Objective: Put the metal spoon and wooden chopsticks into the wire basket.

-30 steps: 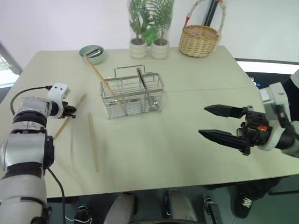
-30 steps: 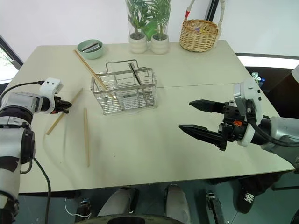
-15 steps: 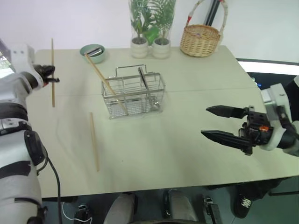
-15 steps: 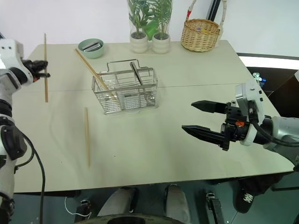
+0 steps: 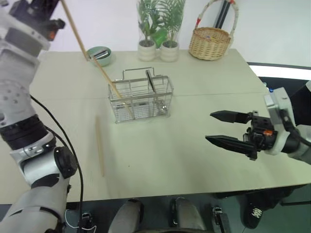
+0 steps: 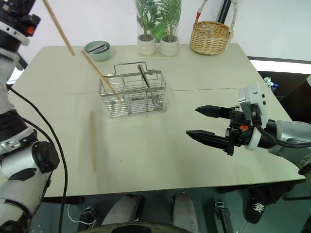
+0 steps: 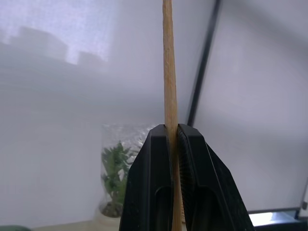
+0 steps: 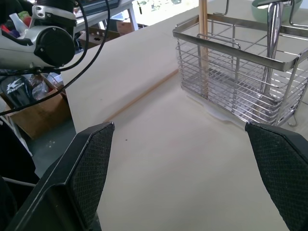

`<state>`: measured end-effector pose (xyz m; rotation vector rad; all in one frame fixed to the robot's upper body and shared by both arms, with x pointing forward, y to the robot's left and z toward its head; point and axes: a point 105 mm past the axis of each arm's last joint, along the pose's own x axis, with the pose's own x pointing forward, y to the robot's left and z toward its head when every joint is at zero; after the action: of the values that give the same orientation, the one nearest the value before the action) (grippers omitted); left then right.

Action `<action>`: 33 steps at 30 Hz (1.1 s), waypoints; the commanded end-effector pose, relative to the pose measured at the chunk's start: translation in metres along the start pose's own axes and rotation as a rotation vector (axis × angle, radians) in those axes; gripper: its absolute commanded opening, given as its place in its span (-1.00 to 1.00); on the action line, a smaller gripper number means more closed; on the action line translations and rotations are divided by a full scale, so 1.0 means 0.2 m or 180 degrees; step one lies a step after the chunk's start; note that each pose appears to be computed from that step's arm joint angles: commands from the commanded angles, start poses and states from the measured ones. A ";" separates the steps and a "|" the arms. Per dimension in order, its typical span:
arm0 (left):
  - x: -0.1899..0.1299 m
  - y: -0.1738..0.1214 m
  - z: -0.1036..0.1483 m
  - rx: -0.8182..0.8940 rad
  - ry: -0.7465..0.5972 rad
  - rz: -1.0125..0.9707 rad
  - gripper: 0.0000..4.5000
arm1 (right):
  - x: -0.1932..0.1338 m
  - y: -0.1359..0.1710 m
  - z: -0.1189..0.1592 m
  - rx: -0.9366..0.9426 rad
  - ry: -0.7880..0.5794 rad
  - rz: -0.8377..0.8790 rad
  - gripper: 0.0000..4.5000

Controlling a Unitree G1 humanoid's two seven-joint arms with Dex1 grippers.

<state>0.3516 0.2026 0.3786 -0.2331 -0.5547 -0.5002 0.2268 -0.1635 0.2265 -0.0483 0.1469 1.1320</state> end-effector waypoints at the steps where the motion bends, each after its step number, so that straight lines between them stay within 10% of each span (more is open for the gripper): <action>1: 0.03 -0.04 -0.11 0.0221 0.0078 -0.0035 -0.97 | -0.01 -0.01 0.04 -0.0094 -0.0120 -0.0043 1.00; 16: -0.02 -0.13 -0.52 0.0252 0.0366 -0.0144 -0.97 | -0.04 -0.01 0.07 -0.0126 -0.0147 -0.0243 1.00; 26: -0.05 -0.14 -0.46 0.0152 0.0275 -0.0097 0.99 | -0.04 -0.04 0.08 -0.0078 -0.0200 -0.0301 1.00; 33: -0.03 -0.10 -0.23 0.0289 0.0348 -0.0012 0.99 | -0.01 -0.07 0.08 -0.0056 -0.0206 -0.0262 1.00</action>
<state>0.3737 0.1659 0.2989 -0.1496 -0.3709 -0.4892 0.2397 -0.1714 0.2351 -0.0125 0.1073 1.0405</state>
